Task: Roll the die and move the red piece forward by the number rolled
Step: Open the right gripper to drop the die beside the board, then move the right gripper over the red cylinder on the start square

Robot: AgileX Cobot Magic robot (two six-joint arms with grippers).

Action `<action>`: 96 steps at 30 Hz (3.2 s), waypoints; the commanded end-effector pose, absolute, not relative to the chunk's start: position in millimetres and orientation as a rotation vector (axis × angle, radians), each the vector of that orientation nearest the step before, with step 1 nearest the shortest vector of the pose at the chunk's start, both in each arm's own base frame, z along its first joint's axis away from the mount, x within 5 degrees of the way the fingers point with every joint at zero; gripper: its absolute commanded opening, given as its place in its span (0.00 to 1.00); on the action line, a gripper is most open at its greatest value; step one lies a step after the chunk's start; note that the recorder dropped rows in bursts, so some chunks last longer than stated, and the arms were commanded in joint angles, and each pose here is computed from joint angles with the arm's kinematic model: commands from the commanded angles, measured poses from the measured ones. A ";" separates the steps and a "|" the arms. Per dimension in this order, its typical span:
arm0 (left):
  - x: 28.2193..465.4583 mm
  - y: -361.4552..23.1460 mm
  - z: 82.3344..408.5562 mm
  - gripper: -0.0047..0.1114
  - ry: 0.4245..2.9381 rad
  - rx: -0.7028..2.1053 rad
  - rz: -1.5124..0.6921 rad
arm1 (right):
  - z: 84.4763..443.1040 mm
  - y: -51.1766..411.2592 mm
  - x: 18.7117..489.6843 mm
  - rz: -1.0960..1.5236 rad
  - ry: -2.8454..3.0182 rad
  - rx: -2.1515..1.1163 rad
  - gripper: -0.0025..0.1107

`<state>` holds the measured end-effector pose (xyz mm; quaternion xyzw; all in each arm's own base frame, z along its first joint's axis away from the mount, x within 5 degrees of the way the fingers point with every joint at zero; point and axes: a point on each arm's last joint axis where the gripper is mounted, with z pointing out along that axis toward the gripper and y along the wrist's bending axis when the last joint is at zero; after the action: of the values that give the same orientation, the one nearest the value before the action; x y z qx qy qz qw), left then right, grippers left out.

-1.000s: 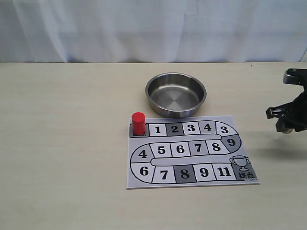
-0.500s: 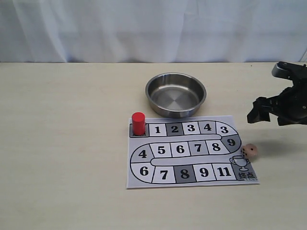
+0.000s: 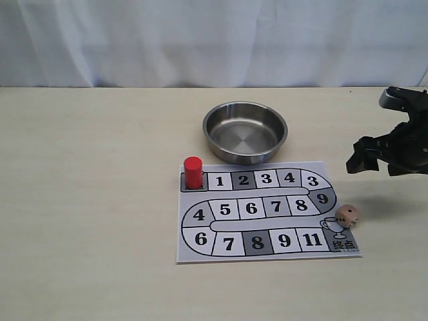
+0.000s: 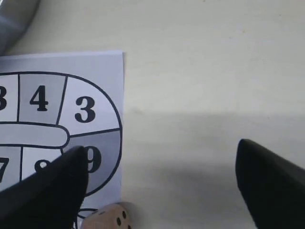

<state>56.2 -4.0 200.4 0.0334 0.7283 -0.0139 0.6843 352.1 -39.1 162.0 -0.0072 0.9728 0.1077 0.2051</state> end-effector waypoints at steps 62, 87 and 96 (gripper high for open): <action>56.2 -4.1 200.2 0.04 1.625 0.068 -0.039 | 131.0 14.2 271.8 0.097 2.916 -0.275 0.06; 56.2 -4.1 200.2 0.04 1.625 0.068 -0.039 | 216.4 38.3 276.8 0.244 2.702 -0.274 0.06; 56.2 -4.1 200.2 0.04 1.625 0.068 -0.039 | 227.7 109.0 276.0 0.324 2.472 -0.473 0.13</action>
<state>56.2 -4.0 200.4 0.0334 0.7283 -0.0139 0.6843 274.6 92.9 221.8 -0.1609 0.9461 0.1162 0.2558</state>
